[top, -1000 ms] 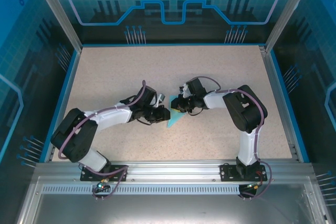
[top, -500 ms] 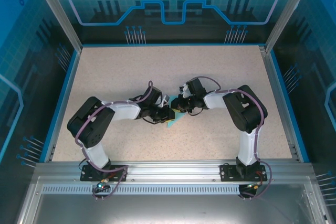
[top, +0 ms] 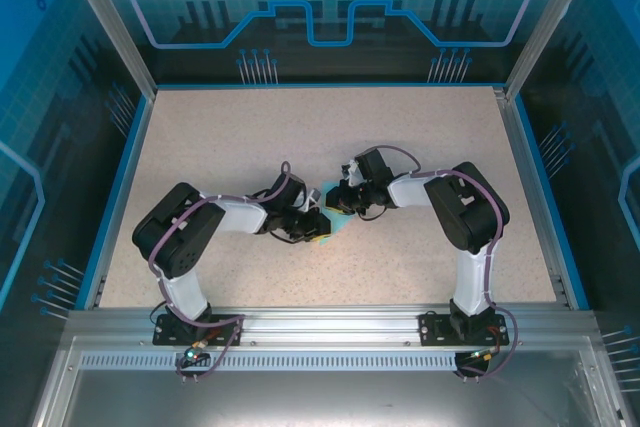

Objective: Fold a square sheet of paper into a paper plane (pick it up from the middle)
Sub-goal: Fourth fold the wing at the center of the table.

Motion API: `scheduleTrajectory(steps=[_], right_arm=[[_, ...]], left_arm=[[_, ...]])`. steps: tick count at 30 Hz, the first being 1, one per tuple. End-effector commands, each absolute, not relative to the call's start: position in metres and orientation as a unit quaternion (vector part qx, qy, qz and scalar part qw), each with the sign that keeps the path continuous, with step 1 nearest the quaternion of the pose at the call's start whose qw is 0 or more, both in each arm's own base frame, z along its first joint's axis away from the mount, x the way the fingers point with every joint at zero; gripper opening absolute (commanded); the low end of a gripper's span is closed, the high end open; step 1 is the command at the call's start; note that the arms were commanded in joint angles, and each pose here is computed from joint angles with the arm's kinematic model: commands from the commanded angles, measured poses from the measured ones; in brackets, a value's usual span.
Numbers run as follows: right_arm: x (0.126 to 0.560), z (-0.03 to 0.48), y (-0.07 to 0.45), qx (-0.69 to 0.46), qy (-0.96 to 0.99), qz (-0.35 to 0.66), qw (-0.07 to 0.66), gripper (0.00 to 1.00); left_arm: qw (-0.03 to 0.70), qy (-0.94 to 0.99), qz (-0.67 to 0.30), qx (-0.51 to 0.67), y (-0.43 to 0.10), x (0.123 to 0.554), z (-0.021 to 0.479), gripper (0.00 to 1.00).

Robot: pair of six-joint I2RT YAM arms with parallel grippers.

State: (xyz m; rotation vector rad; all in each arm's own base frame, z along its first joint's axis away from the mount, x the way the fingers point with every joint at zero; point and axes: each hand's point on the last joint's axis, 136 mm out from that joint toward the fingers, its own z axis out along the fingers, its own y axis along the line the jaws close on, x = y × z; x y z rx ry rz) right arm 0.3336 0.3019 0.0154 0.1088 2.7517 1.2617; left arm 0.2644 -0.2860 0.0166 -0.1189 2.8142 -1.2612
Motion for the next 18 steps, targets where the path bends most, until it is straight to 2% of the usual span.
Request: scheduleTrajectory(steps=[1,18], right_arm=[[0.307,-0.036,0.282,0.059,0.934,0.352,0.002,0.16],[0.306,-0.038,0.280,0.062,0.935,0.348,0.001,0.16]], left_arm=[[-0.021,0.917,-0.396,-0.051,-0.277,0.240,-0.001,0.17],[-0.096,0.912,-0.392,-0.080,-0.263,0.197,-0.024,0.14]])
